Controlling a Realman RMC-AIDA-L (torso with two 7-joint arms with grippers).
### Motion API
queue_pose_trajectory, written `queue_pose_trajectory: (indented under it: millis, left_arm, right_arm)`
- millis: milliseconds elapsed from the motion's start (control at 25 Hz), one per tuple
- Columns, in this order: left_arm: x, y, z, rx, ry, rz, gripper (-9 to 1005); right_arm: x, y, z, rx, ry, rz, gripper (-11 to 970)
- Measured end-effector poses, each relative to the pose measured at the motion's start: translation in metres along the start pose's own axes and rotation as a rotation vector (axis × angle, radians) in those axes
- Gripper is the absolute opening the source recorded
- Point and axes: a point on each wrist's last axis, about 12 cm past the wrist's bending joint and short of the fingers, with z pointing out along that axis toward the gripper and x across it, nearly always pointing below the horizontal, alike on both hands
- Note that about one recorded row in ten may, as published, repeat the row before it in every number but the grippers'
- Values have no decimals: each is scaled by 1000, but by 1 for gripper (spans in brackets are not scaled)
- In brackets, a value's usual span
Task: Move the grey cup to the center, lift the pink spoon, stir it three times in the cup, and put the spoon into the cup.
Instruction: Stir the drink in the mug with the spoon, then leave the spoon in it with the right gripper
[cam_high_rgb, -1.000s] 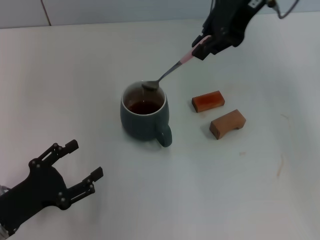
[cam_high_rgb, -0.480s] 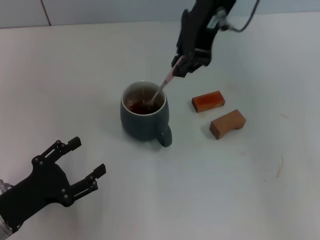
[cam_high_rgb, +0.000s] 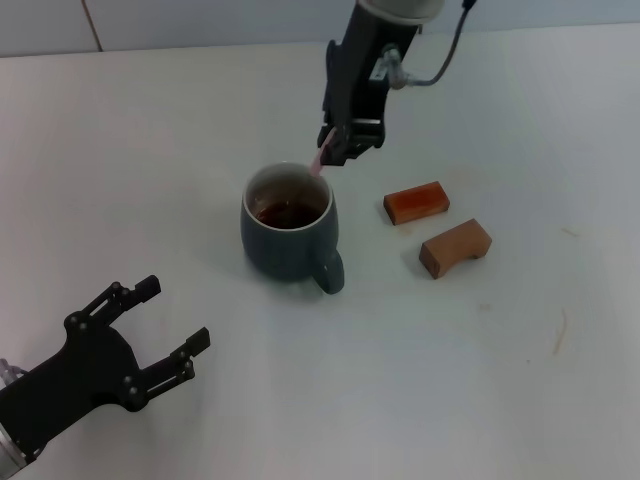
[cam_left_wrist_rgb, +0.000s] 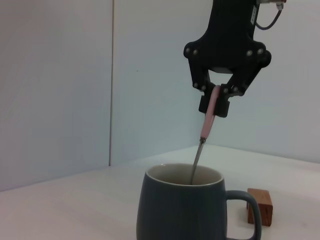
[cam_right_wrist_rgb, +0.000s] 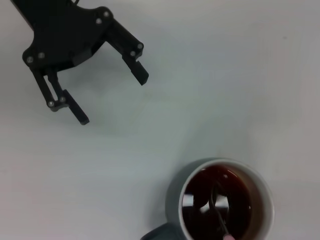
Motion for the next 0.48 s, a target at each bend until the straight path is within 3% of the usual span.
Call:
queue_pose_trajectory:
  millis: [480]
  left_arm:
    - [1, 0, 0, -3, 4, 0, 859]
  right_arm:
    - [-10, 0, 16, -3, 7, -34, 116]
